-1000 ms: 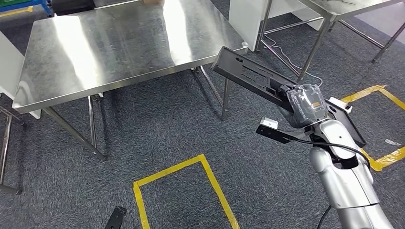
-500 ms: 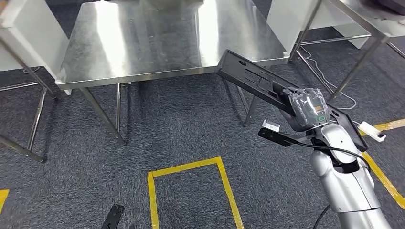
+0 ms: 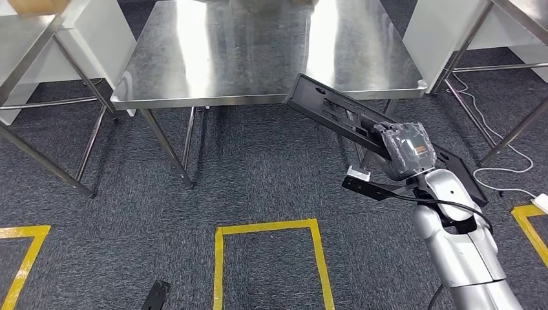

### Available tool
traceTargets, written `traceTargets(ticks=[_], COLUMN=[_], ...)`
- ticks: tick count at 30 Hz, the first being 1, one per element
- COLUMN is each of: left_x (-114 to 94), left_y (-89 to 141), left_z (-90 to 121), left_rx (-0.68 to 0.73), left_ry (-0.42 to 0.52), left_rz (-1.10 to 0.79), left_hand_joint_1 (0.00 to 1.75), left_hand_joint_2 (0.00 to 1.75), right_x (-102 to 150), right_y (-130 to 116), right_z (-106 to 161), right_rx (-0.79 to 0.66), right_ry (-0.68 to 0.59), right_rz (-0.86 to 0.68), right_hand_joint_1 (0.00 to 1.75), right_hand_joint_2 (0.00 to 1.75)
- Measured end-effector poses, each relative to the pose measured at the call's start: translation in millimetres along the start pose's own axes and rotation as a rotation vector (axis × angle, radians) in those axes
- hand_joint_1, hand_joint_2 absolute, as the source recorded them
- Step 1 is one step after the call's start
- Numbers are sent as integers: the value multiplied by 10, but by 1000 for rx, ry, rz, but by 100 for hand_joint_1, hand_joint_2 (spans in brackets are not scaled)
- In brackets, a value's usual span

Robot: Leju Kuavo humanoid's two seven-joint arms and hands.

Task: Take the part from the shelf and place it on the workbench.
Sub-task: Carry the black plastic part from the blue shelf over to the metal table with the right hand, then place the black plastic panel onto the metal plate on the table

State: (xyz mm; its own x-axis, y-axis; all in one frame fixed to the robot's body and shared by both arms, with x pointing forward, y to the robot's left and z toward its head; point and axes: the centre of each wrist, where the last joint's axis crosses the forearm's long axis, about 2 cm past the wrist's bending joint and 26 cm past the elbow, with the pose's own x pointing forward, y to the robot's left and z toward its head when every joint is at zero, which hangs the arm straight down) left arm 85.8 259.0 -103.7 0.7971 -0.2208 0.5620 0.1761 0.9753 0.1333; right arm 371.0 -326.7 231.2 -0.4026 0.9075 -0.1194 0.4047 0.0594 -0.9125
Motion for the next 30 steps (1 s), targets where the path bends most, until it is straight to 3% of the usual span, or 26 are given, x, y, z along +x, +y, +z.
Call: traceTargets(ticks=[4,8,13,18,30], left_x=[-6,21,67,58,-41], left_y=[7,52,65,45,88], left_z=[1,-17,-39,-32,2], left_rx=[3,15,18,14,-11], left_ry=[1,-7,-25,-26,-20], left_rz=[-3,-1,19,36,41], left_hand_joint_1=[0,0,0,0,0], left_hand_joint_2=[175,175,175,175,175], right_x=[25,72,380,521,248], right_y=[24,-56,-130,-37,-121], right_z=[-36,-269,-637,-672,-653], right_rx=[7,4,-11,11,-12], right_ry=[-8,-56,-154,-173,-119], right_rz=[-7,-1,-10,-21,-1], right_hand_joint_1=[166,166,166,166,166], right_hand_joint_2=[175,175,175,175,175])
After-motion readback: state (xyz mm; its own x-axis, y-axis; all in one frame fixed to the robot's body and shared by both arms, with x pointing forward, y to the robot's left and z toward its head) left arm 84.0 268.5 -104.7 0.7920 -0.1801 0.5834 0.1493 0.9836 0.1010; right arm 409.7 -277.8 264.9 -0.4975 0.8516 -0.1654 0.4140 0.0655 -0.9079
